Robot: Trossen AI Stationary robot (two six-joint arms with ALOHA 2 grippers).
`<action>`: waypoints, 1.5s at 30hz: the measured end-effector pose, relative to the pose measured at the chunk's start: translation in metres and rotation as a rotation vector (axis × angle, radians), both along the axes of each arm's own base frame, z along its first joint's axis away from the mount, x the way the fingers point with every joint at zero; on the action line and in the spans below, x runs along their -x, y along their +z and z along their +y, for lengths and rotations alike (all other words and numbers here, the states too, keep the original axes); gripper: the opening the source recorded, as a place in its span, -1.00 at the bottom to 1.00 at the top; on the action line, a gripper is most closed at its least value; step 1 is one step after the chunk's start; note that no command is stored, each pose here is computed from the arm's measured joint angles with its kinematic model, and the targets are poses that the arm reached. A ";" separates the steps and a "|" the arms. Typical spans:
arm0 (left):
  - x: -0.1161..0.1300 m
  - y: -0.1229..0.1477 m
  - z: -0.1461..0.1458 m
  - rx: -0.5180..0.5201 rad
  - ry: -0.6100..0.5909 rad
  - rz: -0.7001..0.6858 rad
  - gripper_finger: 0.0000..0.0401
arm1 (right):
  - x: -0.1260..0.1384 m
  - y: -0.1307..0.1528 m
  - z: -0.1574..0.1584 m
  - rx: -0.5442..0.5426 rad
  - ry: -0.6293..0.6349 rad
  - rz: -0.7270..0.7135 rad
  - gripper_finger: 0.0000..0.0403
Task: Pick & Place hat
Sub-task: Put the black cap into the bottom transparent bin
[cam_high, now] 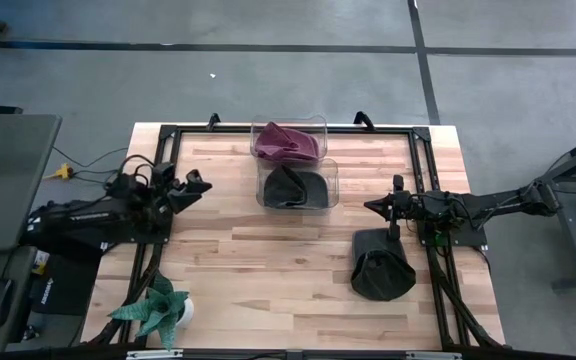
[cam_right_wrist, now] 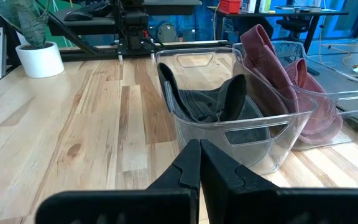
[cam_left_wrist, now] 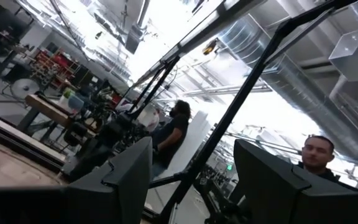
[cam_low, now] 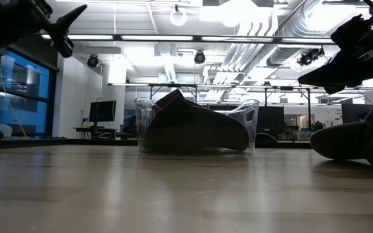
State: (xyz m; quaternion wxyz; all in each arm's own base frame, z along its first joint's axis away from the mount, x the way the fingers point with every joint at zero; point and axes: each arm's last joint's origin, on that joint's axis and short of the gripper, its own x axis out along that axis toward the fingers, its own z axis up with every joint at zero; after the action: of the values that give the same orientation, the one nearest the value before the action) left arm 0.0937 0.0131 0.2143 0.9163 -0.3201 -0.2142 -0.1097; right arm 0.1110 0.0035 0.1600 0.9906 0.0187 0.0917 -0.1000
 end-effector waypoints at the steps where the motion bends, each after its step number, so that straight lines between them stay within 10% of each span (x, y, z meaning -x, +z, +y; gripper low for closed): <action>1: 0.001 -0.001 0.000 0.002 0.001 0.008 0.09 | 0.000 0.000 0.000 0.000 0.000 0.000 -1.00; 45: -0.002 -0.035 0.003 0.157 0.068 0.357 0.09 | 0.000 0.000 0.000 0.000 0.000 0.000 -1.00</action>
State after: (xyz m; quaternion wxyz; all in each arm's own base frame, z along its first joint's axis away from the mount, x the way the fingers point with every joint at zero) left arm 0.0959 0.0161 0.1788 0.9152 -0.3975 -0.0668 -0.0031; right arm 0.1110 0.0035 0.1600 0.9906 0.0187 0.0917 -0.1001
